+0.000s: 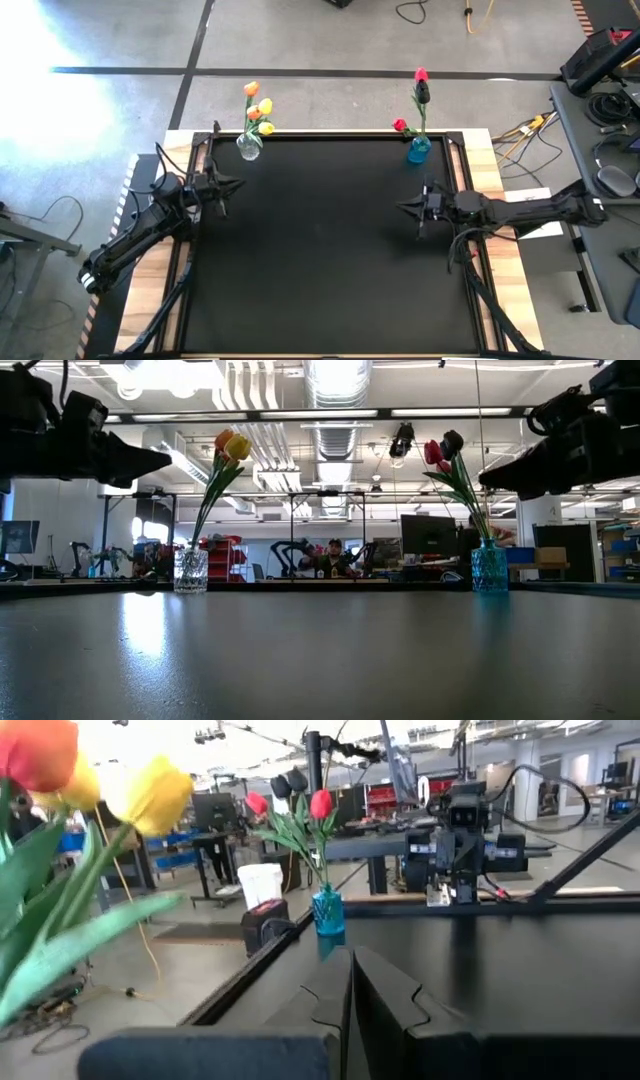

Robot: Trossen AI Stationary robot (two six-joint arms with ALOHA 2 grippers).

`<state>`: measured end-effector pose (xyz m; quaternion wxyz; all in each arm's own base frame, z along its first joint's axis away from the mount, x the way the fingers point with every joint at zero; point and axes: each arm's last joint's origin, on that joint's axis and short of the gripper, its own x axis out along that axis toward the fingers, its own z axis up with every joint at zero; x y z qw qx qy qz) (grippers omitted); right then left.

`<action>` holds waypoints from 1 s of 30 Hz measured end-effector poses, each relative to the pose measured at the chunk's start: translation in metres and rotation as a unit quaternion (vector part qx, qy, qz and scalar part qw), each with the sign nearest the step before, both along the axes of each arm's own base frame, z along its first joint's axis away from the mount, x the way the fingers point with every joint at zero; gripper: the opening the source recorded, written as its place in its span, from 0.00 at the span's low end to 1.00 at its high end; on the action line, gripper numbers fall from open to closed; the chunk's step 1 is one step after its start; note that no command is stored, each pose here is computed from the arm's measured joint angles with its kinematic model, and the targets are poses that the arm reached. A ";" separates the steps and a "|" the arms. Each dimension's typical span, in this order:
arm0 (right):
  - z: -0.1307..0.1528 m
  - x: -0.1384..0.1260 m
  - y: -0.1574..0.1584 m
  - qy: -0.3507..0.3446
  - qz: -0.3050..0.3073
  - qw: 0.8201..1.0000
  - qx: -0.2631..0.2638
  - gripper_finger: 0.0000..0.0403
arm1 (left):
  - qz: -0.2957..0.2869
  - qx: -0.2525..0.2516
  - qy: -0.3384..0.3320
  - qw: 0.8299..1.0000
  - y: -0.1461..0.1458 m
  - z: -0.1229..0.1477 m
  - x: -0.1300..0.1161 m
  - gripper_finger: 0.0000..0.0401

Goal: Sort flowers into vase by color
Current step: Return to Home Position

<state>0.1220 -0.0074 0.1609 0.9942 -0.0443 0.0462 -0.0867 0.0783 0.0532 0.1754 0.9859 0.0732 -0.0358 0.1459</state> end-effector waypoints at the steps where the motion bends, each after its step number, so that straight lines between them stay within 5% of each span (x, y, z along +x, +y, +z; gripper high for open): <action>1: 0.001 -0.001 0.000 -0.007 0.000 1.000 0.002 0.02 | 0.000 -0.003 0.004 1.000 0.000 -0.001 0.000 0.00; 9: 0.017 -0.015 0.000 -0.088 -0.014 0.996 -0.022 0.02 | -0.012 -0.031 -0.002 0.999 0.000 -0.001 0.000 0.00; 18: 0.013 -0.025 0.001 -0.078 0.007 0.997 -0.021 0.02 | -0.013 -0.046 -0.010 0.999 0.000 -0.001 0.000 0.00; 24: 0.022 -0.028 -0.004 -0.118 -0.078 0.989 -0.047 0.02 | -0.007 -0.047 -0.004 0.999 0.000 -0.002 0.000 0.00; 30: 0.018 -0.028 -0.007 -0.086 -0.134 0.985 -0.072 0.02 | -0.007 -0.063 0.006 0.998 0.002 -0.004 0.002 0.00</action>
